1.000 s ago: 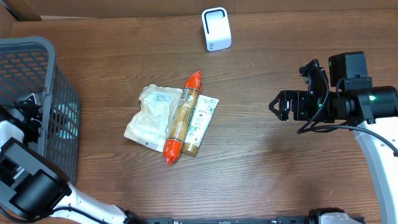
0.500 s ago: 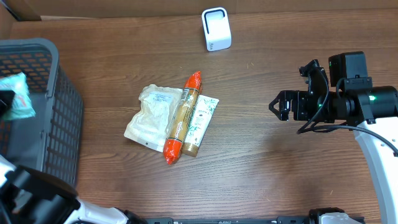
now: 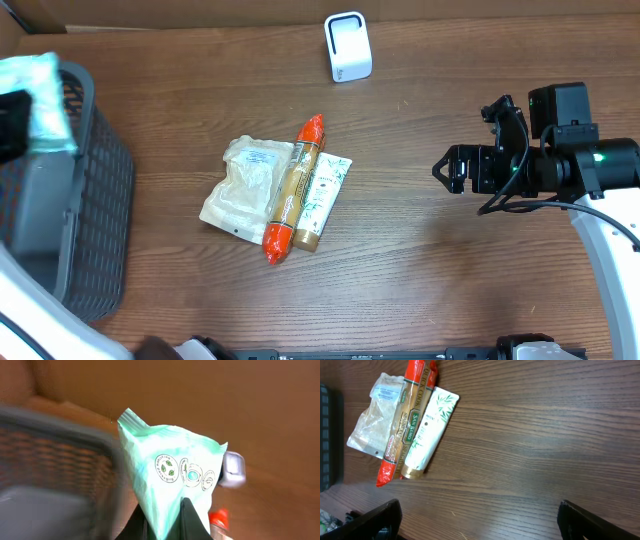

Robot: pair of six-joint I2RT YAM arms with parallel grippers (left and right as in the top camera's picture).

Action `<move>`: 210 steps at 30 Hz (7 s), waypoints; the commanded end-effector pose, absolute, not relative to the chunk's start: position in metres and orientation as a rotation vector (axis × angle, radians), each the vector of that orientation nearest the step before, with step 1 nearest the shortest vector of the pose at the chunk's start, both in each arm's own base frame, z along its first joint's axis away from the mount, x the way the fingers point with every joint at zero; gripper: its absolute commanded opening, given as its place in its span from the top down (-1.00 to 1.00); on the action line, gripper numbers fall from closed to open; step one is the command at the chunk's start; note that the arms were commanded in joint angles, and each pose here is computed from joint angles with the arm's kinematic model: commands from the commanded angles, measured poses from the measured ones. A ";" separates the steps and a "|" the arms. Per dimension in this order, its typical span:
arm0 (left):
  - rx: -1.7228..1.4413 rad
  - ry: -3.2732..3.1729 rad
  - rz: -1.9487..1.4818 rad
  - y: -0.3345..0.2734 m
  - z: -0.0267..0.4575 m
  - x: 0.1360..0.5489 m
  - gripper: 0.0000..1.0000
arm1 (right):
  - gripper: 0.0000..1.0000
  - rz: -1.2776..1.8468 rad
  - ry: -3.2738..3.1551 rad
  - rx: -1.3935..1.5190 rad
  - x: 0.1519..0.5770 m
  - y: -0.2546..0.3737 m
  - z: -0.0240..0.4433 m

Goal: Scan the item barcode

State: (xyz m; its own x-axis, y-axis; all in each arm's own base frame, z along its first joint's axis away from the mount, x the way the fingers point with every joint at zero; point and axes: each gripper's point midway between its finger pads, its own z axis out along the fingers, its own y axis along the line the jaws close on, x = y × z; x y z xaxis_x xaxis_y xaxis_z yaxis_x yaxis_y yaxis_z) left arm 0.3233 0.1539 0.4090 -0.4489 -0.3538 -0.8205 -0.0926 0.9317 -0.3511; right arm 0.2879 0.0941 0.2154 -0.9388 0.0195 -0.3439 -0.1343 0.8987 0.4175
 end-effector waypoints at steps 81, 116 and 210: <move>-0.411 2.705 -0.034 0.014 0.243 0.374 -0.99 | -0.92 0.277 2.841 0.277 0.322 0.172 0.132; -0.418 2.767 -0.024 0.014 0.223 0.380 -0.99 | -0.44 -0.155 2.915 0.009 0.303 0.230 0.015; -0.417 2.767 -0.024 0.014 0.223 0.380 -0.99 | 0.93 0.632 3.116 0.118 0.313 0.184 0.057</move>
